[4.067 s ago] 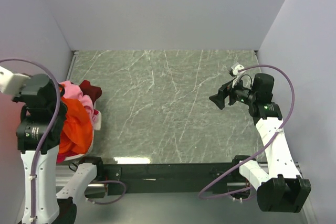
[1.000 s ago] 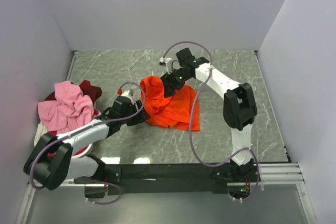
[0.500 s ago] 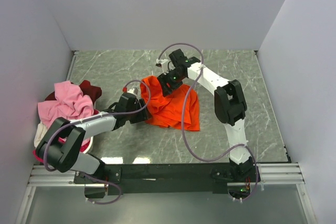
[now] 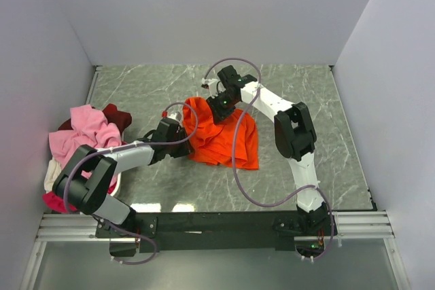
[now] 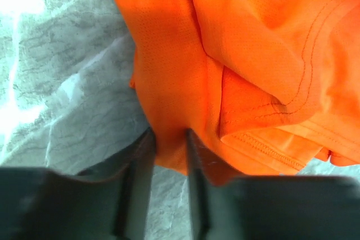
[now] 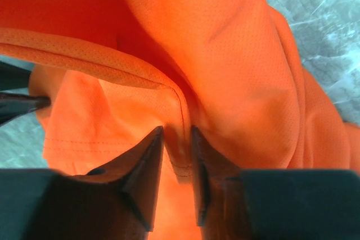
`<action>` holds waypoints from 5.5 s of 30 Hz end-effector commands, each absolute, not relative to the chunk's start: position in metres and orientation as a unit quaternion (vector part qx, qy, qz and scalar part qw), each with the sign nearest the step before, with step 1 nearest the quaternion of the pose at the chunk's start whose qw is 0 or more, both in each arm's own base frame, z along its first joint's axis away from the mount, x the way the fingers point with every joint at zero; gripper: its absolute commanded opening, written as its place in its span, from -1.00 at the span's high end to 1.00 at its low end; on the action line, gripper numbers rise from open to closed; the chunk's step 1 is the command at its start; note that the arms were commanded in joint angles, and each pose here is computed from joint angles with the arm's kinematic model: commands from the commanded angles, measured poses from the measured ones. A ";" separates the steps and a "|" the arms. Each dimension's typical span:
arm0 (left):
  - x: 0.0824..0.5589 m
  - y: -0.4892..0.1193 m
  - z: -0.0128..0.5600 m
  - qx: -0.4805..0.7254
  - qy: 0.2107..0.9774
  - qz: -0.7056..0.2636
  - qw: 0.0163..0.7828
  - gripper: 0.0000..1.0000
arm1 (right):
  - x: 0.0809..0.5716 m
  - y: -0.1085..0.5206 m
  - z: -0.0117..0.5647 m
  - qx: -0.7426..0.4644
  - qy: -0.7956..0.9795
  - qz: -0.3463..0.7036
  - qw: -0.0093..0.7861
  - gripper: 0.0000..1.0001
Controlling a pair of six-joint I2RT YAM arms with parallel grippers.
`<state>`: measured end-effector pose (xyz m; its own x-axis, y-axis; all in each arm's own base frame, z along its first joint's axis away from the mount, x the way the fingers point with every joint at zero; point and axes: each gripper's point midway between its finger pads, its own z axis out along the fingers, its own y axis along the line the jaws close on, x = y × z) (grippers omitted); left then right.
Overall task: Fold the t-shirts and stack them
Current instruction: Flatten the tshirt out
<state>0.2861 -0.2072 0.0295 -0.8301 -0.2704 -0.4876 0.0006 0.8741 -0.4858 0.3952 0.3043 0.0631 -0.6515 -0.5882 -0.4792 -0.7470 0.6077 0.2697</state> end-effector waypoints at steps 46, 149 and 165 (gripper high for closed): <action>0.354 -0.170 0.452 0.143 0.628 -0.413 0.644 0.99 | 0.337 0.037 0.536 -0.304 0.614 -0.073 0.725 1.00; 0.490 -0.180 0.193 0.046 0.873 -0.247 0.418 -0.65 | 0.305 0.054 0.097 -0.287 0.917 0.188 0.204 0.35; 0.601 -0.207 0.081 0.041 0.894 -0.270 0.356 -0.45 | 0.334 0.055 0.132 -0.248 0.899 0.228 0.280 0.33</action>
<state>0.5884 -0.1950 0.0609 -0.7712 -0.1088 -0.6272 0.2152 0.8827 -0.4177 0.3272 0.0505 0.1111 -0.7628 -0.3394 -0.5504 -0.5533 0.7830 0.2841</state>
